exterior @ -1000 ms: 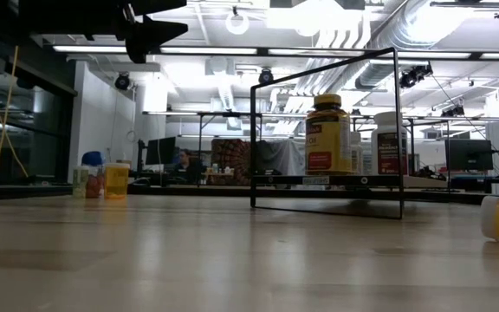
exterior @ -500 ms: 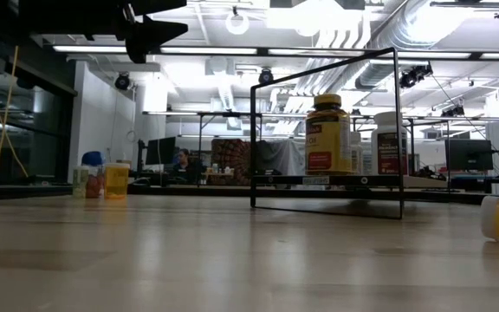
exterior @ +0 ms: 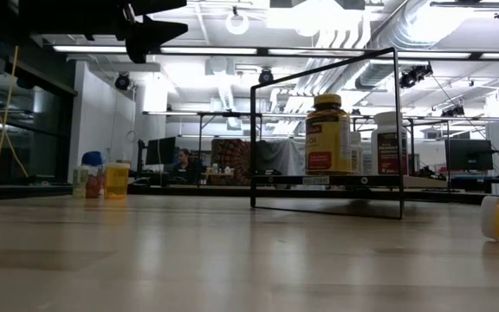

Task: Pick and place medicine bottles onto shelf by color
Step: Put the red pill bottle on the shelf

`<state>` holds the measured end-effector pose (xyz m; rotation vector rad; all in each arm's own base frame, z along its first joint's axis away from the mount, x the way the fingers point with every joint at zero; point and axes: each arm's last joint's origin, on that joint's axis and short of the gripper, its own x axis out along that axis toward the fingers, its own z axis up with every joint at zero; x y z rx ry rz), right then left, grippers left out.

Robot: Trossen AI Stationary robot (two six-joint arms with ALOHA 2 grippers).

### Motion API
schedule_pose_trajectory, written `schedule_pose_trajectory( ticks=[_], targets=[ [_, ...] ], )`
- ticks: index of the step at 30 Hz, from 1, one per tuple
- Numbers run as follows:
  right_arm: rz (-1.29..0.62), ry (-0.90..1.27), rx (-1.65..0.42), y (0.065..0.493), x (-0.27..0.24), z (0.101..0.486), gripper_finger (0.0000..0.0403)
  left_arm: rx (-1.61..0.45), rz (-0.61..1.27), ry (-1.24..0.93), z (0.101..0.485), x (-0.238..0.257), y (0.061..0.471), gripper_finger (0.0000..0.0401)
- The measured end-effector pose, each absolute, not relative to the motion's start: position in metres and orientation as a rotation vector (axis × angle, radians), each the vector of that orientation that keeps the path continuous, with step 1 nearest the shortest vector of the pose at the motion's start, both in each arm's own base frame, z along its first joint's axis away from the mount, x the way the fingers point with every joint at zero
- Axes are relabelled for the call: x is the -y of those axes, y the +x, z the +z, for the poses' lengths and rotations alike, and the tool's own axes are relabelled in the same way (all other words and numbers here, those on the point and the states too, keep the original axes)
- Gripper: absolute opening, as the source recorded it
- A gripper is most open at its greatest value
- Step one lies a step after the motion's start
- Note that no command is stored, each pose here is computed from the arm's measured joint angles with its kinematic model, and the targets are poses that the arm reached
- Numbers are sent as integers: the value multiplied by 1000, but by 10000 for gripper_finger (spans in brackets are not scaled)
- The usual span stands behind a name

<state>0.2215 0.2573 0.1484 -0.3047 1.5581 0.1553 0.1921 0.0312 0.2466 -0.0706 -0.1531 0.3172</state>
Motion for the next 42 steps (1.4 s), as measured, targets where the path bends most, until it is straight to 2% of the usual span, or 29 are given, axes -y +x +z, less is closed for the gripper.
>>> schedule_pose_trajectory(
  ticks=[11, 26, 36, 42],
  targets=[
    [155, -305, -1558, 221, -257, 148, 138, 153, 317, -71, 247, -31, 192, 278],
    [146, -314, -1571, 220, -256, 149, 137, 153, 317, -71, 247, -31, 192, 278],
    [79, -253, -1524, 217, -250, 171, 137, 153, 317, -71, 247, -31, 192, 278],
    [89, -240, -1521, 217, -250, 171, 137, 153, 317, -71, 247, -31, 192, 278]
  ],
)
